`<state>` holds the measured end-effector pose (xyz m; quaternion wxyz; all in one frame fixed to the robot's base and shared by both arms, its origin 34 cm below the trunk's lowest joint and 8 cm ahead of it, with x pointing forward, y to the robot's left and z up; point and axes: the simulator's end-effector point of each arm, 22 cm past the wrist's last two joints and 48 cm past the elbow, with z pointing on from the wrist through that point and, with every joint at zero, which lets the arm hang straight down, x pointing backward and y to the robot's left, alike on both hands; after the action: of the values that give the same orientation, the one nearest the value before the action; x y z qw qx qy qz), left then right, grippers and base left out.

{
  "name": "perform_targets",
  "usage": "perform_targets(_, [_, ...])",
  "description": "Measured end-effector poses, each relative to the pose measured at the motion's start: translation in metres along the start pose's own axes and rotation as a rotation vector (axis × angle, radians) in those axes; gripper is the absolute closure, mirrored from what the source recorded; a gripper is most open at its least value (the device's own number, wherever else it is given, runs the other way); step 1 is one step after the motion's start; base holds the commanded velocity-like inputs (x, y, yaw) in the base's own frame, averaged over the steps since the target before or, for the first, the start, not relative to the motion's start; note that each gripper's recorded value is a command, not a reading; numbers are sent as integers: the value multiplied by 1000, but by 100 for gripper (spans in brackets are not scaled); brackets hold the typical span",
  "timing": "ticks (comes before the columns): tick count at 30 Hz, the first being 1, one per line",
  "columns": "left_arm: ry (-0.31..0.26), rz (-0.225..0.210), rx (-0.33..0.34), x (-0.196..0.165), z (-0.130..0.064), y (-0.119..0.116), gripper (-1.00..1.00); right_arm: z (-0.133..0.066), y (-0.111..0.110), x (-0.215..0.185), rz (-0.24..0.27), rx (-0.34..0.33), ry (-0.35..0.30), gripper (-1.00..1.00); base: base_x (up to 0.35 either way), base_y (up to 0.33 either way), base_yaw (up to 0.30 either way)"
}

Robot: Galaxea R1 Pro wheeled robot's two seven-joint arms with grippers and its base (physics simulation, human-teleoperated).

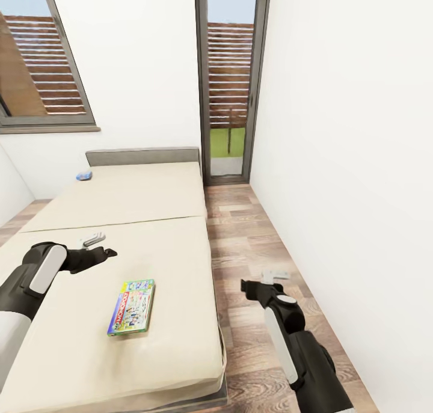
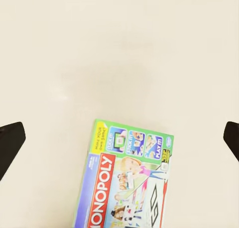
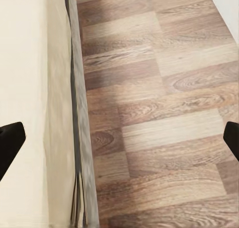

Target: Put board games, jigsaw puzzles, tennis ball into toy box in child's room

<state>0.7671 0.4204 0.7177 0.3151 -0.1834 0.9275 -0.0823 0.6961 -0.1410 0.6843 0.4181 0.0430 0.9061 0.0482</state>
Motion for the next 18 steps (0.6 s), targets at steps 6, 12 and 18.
perform_targets(6, [-2, -7, 35, -1, -1, -6, -100, -10, 0, 5, 2, -7, 11, -100, 0, 0, 0])
perform_targets(12, [-2, -7, 91, -1, -1, -18, -100, -12, 1, 6, 1, -9, 14, -100, 0, 0, 0])
perform_targets(18, [24, -31, 96, 8, 4, -11, -100, -13, 1, 6, 2, -9, 12, -100, 0, 0, 0])
